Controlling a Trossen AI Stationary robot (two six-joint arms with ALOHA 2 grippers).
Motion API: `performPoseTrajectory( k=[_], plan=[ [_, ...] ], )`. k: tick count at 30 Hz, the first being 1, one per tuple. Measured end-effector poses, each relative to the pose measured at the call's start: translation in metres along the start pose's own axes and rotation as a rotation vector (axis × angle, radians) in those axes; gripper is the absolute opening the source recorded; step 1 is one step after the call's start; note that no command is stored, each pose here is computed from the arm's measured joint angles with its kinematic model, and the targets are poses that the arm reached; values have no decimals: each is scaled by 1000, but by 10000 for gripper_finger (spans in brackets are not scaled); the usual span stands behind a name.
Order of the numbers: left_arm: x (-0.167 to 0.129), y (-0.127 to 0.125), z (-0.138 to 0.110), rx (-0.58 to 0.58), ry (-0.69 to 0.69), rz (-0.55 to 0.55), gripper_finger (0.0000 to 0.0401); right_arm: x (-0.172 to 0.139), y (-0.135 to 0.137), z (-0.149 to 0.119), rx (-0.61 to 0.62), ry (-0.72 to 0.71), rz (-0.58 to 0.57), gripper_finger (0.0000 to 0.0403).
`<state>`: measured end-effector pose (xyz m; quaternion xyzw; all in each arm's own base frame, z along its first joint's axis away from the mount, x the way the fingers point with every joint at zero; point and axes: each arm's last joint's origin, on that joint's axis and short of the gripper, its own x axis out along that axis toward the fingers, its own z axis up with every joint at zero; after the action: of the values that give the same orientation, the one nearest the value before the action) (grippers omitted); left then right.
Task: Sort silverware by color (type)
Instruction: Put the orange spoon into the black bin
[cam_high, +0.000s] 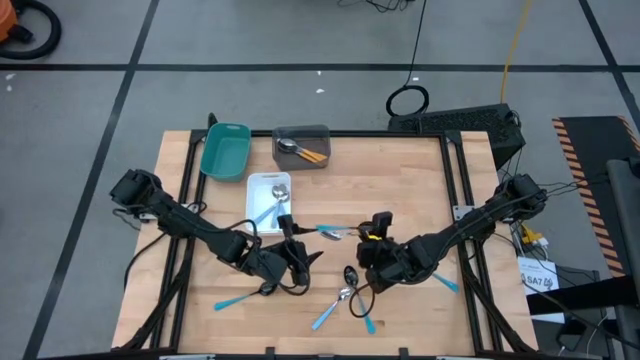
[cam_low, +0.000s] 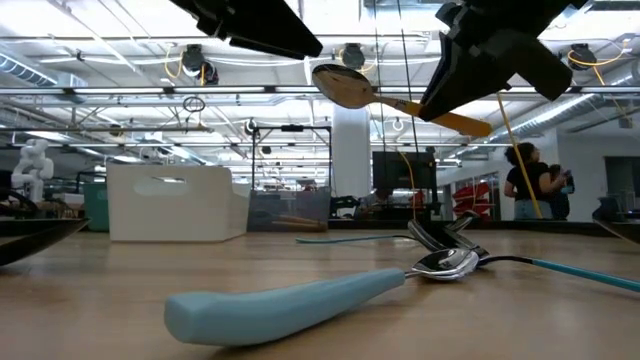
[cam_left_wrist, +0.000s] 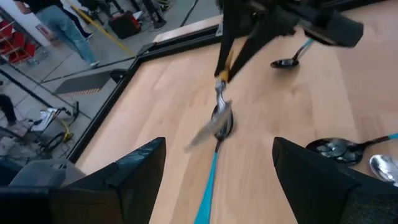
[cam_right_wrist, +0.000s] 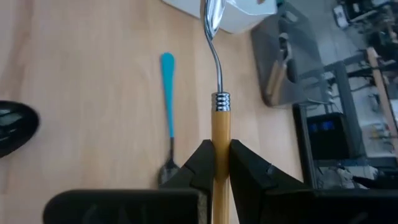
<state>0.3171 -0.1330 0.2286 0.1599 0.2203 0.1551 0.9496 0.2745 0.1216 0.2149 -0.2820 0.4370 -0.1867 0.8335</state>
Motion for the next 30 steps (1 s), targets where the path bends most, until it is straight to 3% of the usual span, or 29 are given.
performPoseTrajectory(
  k=[30],
  plan=[
    [-1, -3, 1, 29, -14, -62, 294, 0, 2, 5, -17, -35, 48, 26]
  ],
)
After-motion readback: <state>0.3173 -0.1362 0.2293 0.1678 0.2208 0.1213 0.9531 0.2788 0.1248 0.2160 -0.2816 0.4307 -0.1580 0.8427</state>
